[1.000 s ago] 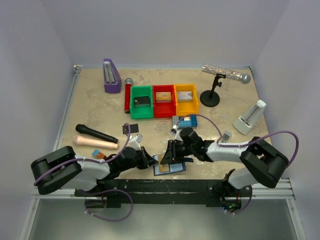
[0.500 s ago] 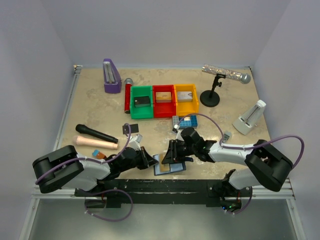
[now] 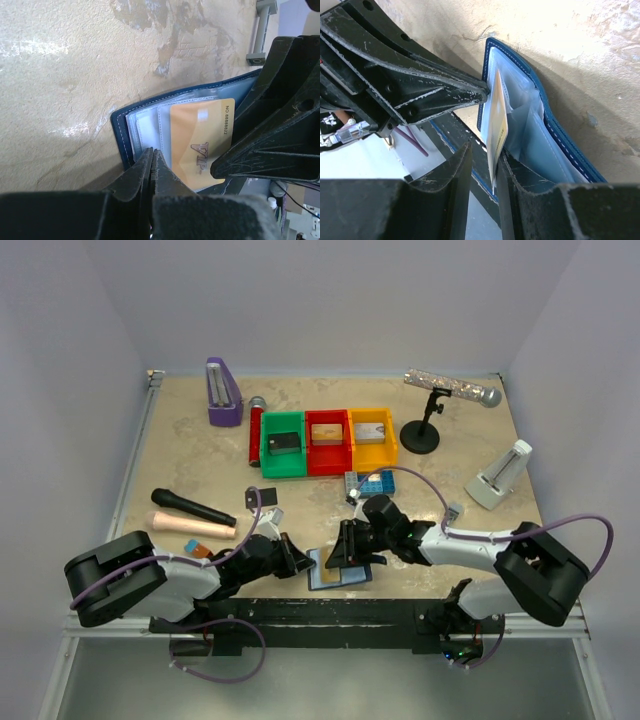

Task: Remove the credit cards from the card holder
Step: Remove the credit card from the card holder.

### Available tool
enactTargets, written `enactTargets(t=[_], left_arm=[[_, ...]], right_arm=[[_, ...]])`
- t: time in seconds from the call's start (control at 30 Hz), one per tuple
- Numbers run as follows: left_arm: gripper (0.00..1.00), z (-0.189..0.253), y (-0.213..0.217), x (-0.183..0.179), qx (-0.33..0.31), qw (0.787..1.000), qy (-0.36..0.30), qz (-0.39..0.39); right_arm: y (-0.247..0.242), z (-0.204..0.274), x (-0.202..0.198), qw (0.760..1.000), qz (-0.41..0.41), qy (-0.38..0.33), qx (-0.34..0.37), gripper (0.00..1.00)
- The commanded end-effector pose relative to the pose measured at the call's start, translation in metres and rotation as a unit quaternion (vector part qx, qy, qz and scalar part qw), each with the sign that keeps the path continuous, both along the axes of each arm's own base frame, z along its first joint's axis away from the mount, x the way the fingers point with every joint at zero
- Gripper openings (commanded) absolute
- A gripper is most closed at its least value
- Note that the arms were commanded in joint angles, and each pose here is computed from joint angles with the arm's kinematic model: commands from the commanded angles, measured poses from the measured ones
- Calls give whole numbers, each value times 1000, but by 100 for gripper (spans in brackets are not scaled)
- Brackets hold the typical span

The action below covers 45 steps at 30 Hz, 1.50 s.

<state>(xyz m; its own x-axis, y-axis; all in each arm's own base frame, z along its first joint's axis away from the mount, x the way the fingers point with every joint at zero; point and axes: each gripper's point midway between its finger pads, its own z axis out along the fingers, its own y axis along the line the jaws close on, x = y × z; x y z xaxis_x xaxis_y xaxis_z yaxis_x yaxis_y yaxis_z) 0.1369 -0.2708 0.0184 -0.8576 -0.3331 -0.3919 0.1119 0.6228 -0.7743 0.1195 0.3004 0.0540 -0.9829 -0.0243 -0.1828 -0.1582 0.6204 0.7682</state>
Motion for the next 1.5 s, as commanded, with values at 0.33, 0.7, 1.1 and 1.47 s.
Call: enactTargets(t=[0.33, 0.7, 1.1, 1.47], left_arm=[[0, -69, 58, -19, 154, 986, 54, 23], [0, -72, 62, -21, 156, 986, 57, 25], [0, -72, 63, -21, 156, 986, 57, 27], [0, -73, 64, -21, 154, 986, 57, 29]], right_arm=[[0, 19, 4, 999, 5, -33, 23, 28], [-6, 18, 4, 999, -2, -37, 19, 26], [-10, 18, 5, 999, -7, -41, 18, 22], [-15, 18, 6, 999, -13, -43, 13, 15]])
